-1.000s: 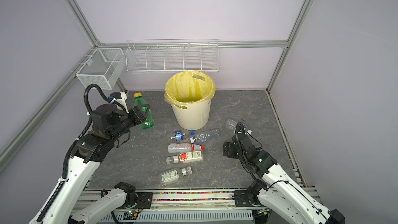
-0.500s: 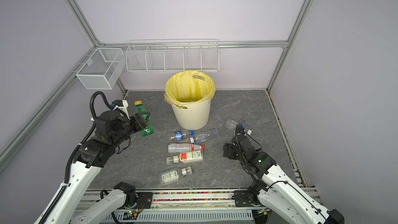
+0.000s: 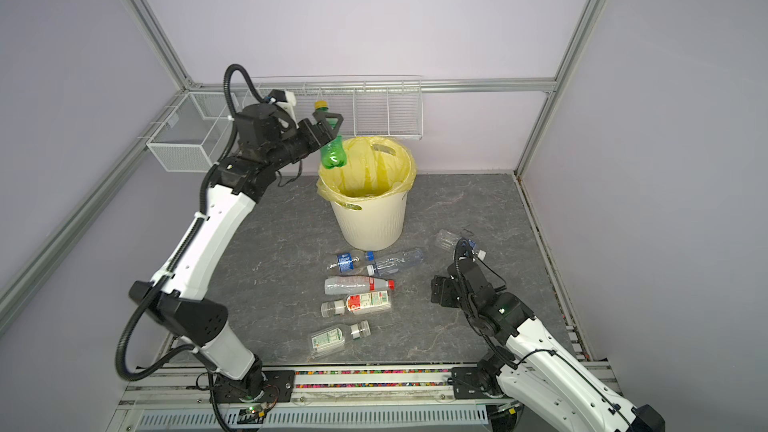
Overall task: Throw the plastic bottles in the bin
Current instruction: 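Carry the green bottle with the left gripper up over the bin, then open the left gripper to drop the green bottle into the bin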
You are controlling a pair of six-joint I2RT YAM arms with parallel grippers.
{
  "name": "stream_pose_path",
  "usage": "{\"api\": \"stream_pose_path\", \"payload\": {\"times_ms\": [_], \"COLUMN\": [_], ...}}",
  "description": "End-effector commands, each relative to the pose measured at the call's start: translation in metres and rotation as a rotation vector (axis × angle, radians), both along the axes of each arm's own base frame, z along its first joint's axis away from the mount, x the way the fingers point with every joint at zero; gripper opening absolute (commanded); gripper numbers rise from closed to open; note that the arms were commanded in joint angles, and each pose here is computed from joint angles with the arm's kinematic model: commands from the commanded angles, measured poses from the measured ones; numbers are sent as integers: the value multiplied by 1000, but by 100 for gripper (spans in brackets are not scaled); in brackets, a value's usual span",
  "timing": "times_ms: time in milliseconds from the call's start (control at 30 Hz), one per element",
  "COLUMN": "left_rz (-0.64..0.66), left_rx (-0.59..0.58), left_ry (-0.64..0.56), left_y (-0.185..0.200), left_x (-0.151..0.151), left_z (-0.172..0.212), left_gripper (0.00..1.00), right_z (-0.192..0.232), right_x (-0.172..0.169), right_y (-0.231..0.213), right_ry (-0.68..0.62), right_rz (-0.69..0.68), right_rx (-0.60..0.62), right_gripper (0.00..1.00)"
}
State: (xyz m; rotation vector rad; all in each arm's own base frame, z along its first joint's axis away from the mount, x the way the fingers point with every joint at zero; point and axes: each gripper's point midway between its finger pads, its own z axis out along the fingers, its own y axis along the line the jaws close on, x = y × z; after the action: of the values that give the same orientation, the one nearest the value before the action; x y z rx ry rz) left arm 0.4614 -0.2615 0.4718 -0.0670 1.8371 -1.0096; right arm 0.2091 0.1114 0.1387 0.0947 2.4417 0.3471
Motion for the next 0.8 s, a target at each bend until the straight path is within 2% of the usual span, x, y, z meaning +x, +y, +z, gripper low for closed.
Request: {"api": "stream_pose_path", "payload": {"times_ms": [0,133,267,567,767], "left_rz": [-57,-55,-93,-80,-31], "left_rx": [19,45,72,97,79], "left_ry": [27,-20,-28,-37,-15], "left_y": [-8,5,12,42,68], "left_x": [-8,-29,-57,-100,-113], "left_z": [11,32,33,14,-12], "left_gripper": [100,100,100,100,100], "right_z": [16,23,27,31,38], "right_x": [4,2,4,10,17], "right_y": [-3,-10,-15,-25,-27], "right_ry": [-32,-52,-71,-29,-30], "right_rz": [-29,-46,-64,-74,-68], "right_rx": [11,0,-19,-144,-210], "right_gripper": [88,88,88,88,88]}}
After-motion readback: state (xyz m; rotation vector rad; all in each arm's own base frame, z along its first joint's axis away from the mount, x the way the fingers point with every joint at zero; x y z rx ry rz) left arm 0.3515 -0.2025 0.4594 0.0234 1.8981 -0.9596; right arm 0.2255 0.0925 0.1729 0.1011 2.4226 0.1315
